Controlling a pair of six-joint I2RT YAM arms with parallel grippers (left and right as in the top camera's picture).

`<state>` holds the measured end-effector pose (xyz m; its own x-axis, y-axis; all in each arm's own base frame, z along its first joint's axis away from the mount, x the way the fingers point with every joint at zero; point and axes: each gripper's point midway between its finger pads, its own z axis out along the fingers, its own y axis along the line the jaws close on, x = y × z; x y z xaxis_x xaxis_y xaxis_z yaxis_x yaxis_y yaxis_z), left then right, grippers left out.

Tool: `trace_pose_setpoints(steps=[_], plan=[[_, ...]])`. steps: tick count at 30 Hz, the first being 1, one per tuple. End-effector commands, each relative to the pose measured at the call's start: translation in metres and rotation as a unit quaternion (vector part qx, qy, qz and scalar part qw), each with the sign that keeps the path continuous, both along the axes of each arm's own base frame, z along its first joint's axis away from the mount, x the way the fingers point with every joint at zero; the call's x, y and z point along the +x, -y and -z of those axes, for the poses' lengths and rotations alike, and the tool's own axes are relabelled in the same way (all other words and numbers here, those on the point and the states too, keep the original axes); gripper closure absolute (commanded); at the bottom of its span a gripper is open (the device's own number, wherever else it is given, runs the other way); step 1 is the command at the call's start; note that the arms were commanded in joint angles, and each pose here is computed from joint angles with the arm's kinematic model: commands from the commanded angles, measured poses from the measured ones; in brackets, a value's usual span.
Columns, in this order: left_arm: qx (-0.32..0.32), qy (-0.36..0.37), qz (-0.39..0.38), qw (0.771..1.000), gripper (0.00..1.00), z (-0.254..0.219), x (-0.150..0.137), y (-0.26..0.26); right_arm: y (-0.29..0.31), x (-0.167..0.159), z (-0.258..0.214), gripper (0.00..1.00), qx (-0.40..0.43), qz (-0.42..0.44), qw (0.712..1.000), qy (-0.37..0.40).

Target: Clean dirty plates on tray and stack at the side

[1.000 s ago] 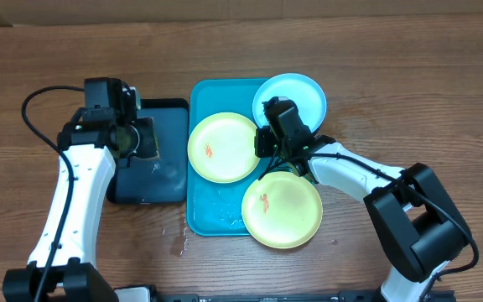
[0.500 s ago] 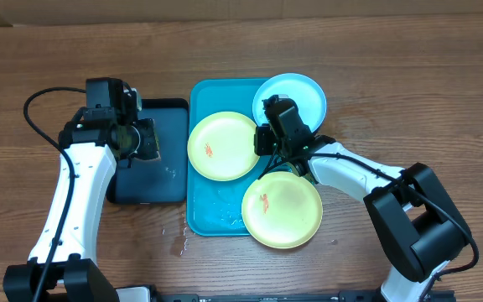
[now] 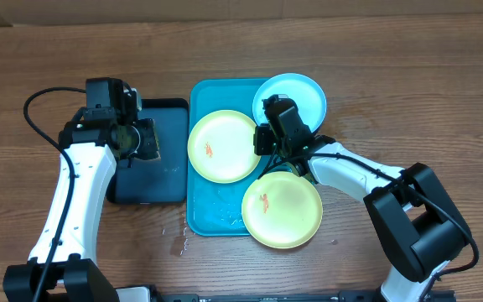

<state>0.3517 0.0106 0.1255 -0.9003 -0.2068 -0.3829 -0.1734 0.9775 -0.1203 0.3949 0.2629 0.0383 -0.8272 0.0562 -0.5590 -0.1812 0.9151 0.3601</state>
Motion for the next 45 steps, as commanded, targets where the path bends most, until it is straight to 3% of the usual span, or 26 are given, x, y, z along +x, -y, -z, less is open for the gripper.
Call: trace_pose_setpoints(steps=[1, 7, 16, 24, 26, 31, 43, 45], plan=[[-0.006, 0.008, 0.002, 1.0, 0.96, -0.005, 0.005, 0.004, -0.003, 0.001, -0.001, 0.83, 0.007, -0.004, 1.0, 0.002], [-0.006, 0.008, 0.003, 1.0, 0.96, -0.005, 0.005, 0.004, -0.003, 0.001, -0.001, 0.83, 0.007, -0.004, 1.0, 0.002], [-0.005, 0.01, 0.004, 1.0, 0.96, -0.006, 0.006, 0.003, -0.004, 0.002, -0.002, 0.92, 0.009, -0.004, 1.0, 0.005], [-0.002, 0.012, 0.007, 1.0, 0.96, -0.006, 0.006, 0.003, -0.002, 0.0, 0.0, 0.95, 0.004, -0.004, 1.0, -0.001], [0.001, 0.012, 0.012, 1.0, 0.96, -0.006, 0.006, 0.003, -0.003, 0.0, 0.0, 0.94, 0.005, -0.004, 1.0, 0.0], [0.006, 0.008, 0.024, 1.0, 0.96, -0.003, 0.006, 0.003, -0.001, -0.003, 0.003, 0.82, 0.0, -0.006, 1.0, -0.01], [0.009, 0.006, 0.027, 1.0, 0.96, -0.002, 0.005, 0.002, 0.012, -0.025, 0.023, 0.82, -0.032, -0.006, 0.998, -0.062], [0.009, 0.005, 0.027, 1.0, 0.96, -0.002, 0.005, 0.002, 0.011, -0.024, 0.022, 0.88, -0.031, -0.006, 0.998, -0.06]])
